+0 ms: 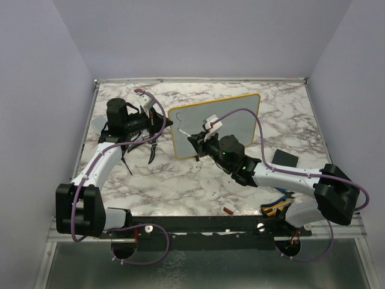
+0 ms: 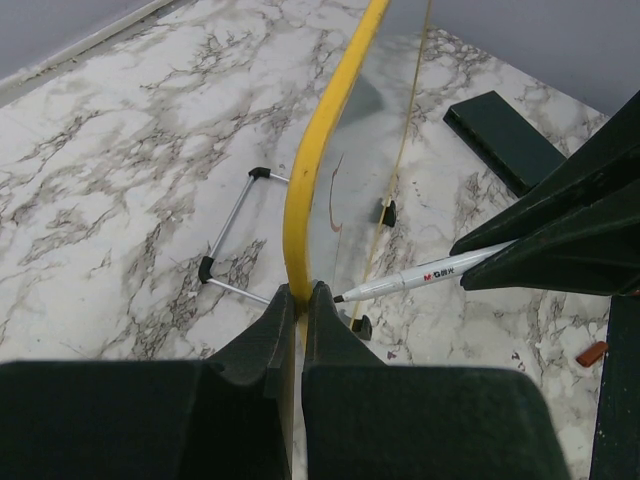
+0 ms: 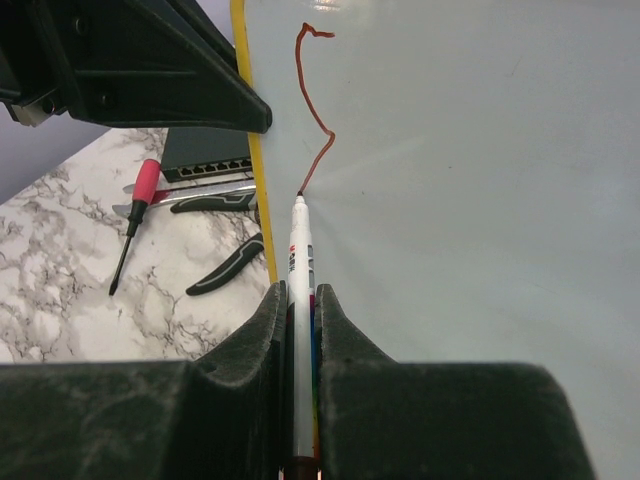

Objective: Write a sentence on the whiteboard

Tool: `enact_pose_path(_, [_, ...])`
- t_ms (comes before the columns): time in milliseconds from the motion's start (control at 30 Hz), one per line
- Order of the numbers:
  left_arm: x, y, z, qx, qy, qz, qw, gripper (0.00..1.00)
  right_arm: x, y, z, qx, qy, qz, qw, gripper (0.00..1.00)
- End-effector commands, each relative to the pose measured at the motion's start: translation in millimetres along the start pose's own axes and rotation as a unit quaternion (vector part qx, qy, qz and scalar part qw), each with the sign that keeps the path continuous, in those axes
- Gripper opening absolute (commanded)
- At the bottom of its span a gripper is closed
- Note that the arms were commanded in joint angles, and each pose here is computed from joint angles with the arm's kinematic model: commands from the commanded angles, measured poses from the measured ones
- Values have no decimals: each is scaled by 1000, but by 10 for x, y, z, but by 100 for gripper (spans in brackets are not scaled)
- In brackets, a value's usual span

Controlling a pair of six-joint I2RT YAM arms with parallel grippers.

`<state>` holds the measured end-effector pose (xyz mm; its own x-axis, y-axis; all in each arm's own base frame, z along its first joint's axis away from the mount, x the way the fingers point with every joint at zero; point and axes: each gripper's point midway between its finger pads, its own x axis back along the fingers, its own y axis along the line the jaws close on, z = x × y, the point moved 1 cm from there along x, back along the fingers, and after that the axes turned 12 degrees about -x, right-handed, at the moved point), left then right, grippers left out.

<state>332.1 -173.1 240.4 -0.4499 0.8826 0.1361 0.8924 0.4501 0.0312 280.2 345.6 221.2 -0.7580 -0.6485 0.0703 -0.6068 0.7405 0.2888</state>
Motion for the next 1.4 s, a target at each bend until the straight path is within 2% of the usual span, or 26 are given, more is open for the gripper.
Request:
enact_pose_path(0, [20,-9,134,1,22,-11,1000,0,9,56,-55,3,-6,-6,1000,1])
enact_pose_path(133, [23,12,135,1,24,-17,1000,0,159,87,-262,-7,-31,-10,999,1])
enact_pose_path(367, [26,20,136,1,25,-20,999,0,269,-59,-520,-1,-68,33,997,1])
enact_pose_path(1000, [29,17,145,0,26,-21,999,0,58,9,-497,17,-71,25,997,0])
enact_pose_path(1367, [34,27,147,-1,28,-24,999,0,163,-215,-509,21,-79,83,993,1])
